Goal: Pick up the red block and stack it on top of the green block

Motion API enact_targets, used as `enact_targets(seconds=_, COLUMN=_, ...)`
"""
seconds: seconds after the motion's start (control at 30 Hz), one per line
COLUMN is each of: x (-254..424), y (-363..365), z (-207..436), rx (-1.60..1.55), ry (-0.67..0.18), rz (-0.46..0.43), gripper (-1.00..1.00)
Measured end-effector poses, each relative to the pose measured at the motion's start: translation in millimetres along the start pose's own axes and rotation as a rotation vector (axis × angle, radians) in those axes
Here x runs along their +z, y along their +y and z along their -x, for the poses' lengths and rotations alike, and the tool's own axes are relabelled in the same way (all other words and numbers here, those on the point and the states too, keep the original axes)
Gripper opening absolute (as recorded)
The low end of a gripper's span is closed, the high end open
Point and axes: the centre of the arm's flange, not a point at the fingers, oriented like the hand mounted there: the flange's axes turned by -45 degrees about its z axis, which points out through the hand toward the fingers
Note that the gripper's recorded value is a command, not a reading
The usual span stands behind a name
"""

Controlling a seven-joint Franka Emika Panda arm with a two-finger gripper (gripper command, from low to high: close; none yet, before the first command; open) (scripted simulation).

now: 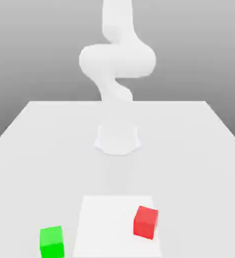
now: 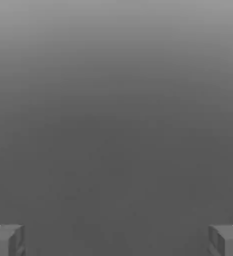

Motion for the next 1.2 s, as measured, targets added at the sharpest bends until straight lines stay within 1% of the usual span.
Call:
enact_targets(seconds=0.17, x=110.3, y=-13.4, z=23.6, rx=-0.228, ry=-0.151, rz=-0.085, gripper=0.00)
enact_targets(seconds=0.33, x=206.1, y=-34.2, z=68.8, rx=-0.453, ry=-0.288, rz=-0.174, gripper=0.00)
enact_targets(seconds=0.53, x=299.7, y=-60.0, z=147.4, rx=-0.727, ry=-0.443, rz=-0.287, gripper=0.00)
enact_targets(seconds=0.73, x=364.9, y=-79.0, z=243.7, rx=-1.007, ry=-0.595, rz=-0.410, gripper=0.00)
enact_targets(seconds=0.8, x=382.2, y=-79.8, z=265.2, rx=-1.044, ry=-0.615, rz=-0.426, gripper=0.00)
enact_targets(seconds=0.93, x=416.1, y=-81.3, z=297.6, rx=-1.055, ry=-0.622, rz=-0.432, gripper=0.00)
enact_targets(seconds=0.97, x=421.3, y=-81.5, z=303.1, rx=-1.055, ry=-0.622, rz=-0.433, gripper=-1.00)
enact_targets(seconds=1.2, x=421.2, y=-81.5, z=303.3, rx=-1.055, ry=-0.624, rz=-0.434, gripper=-1.00)
